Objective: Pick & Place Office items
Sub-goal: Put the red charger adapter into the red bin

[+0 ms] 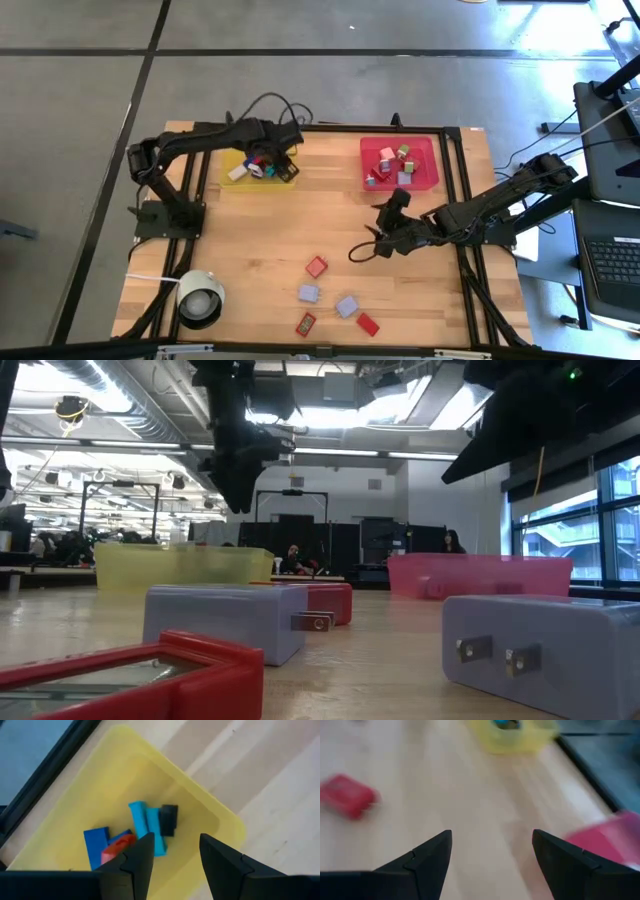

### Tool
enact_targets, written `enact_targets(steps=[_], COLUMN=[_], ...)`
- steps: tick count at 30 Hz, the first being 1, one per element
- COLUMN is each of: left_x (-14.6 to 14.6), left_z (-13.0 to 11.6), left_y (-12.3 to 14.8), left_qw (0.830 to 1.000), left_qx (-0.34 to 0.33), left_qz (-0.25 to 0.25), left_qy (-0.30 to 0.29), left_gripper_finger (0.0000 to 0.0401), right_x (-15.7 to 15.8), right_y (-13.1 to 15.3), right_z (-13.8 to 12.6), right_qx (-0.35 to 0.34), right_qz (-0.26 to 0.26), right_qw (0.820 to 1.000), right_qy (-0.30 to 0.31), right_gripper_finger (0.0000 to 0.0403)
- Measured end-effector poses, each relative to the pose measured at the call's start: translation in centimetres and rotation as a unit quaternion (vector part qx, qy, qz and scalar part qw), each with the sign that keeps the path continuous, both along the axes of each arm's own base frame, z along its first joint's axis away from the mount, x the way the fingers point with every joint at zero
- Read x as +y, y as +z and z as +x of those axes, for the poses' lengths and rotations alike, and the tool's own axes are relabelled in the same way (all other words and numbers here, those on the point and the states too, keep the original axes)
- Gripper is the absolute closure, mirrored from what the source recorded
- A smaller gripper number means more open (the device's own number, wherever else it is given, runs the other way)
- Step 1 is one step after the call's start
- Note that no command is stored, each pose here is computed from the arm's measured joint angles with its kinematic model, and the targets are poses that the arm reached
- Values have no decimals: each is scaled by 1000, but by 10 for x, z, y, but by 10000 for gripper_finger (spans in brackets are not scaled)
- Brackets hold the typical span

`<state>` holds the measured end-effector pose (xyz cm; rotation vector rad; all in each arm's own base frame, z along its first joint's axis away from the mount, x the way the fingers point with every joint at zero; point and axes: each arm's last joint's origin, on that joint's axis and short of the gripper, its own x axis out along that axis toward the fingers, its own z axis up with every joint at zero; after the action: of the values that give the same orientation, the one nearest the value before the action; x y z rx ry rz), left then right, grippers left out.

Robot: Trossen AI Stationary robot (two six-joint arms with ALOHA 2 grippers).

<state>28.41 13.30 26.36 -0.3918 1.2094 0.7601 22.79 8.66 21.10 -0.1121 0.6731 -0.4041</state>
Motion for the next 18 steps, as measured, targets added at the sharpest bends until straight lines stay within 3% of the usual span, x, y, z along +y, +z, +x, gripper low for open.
enact_targets(steps=[9,14,18], left_x=[-54,-81,-96], left_z=[14,8,-7], left_y=[-2,-3,-2], left_qw=[997,991,983], left_qx=[34,93,163], left_qz=[41,61,67], left_qy=[-47,-76,-48], left_gripper_finger=[256,256,256], right_x=[16,27,27], right_y=[-7,-20,-29], right_z=[31,57,72], right_qx=[-34,-75,-111], right_qz=[-7,7,27], right_qw=[991,965,944], right_qy=[132,253,311], right_gripper_finger=[124,122,106])
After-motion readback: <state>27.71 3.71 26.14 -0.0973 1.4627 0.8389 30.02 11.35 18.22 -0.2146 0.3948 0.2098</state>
